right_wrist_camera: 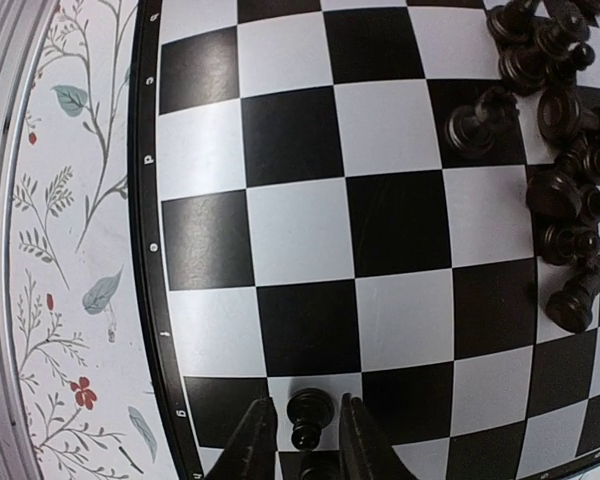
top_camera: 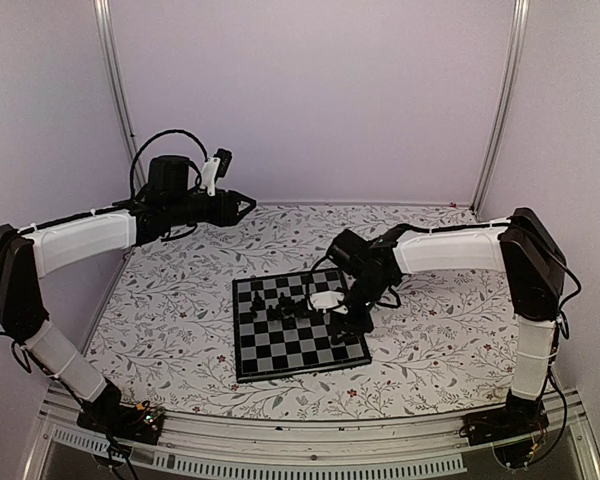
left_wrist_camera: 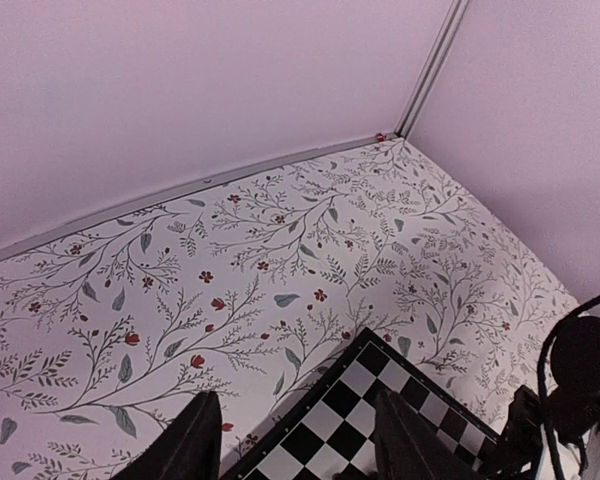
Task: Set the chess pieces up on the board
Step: Place the chess piece on the chessboard, then pick up the chess piece from the chessboard.
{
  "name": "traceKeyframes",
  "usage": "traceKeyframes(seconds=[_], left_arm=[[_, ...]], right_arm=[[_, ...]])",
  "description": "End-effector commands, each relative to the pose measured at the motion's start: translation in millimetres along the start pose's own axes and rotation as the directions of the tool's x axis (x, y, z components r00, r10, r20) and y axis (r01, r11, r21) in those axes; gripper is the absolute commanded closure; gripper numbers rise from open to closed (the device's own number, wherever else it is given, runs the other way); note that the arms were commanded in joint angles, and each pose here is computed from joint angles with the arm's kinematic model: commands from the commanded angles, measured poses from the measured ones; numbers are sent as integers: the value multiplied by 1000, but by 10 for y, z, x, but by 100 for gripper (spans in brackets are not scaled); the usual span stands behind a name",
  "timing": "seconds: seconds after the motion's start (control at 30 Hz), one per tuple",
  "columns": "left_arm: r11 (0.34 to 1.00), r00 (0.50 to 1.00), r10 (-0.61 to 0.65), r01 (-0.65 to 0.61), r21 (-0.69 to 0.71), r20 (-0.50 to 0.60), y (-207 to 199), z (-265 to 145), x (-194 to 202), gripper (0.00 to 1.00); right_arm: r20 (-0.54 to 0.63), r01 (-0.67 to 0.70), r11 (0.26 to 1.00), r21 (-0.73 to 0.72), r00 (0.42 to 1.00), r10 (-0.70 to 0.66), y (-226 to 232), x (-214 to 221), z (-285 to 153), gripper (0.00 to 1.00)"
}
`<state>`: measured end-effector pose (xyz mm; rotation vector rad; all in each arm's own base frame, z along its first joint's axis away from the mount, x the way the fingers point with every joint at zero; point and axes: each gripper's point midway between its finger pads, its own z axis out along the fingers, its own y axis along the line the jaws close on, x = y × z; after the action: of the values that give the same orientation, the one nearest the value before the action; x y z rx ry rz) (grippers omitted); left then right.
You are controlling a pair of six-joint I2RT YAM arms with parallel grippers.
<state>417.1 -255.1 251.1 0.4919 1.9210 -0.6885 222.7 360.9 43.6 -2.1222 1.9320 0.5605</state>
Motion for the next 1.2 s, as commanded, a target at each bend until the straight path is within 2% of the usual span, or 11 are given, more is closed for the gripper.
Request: traceKeyframes(seconds=[0.0, 0.1, 0.23, 0.47, 0.63, 0.87, 1.17], left_arm=[[1000, 1000, 10, -10, -2, 16, 19, 1, -104, 47], [1000, 1000, 9, -9, 1, 16, 17, -3, -107, 47], [1000, 1000, 9, -9, -1, 21, 19, -14, -122, 47], [1000, 1000, 10, -11, 3, 25, 2, -34, -140, 47], [1000, 999, 12, -12, 1, 29, 2, -46, -159, 47], [1000, 1000, 10, -10, 2, 28, -3, -52, -165, 46], [1000, 1000, 12, -12, -3, 25, 2, -53, -163, 46]], right_arm=[[64, 20, 1000, -8, 998, -20, 1, -264, -228, 71], [129, 27, 1000, 3, 991, -27, -83, -501, -429, 69], [175, -29, 998, 54, 984, 19, -363, -658, -527, 69], [157, -104, 984, 146, 984, 81, -813, -631, -378, 70], [177, -78, 992, 96, 982, 60, -767, -711, -294, 70], [162, -23, 999, 36, 987, 17, -598, -812, -100, 63], [136, -3, 1000, 4, 991, 3, -541, -854, 92, 61]])
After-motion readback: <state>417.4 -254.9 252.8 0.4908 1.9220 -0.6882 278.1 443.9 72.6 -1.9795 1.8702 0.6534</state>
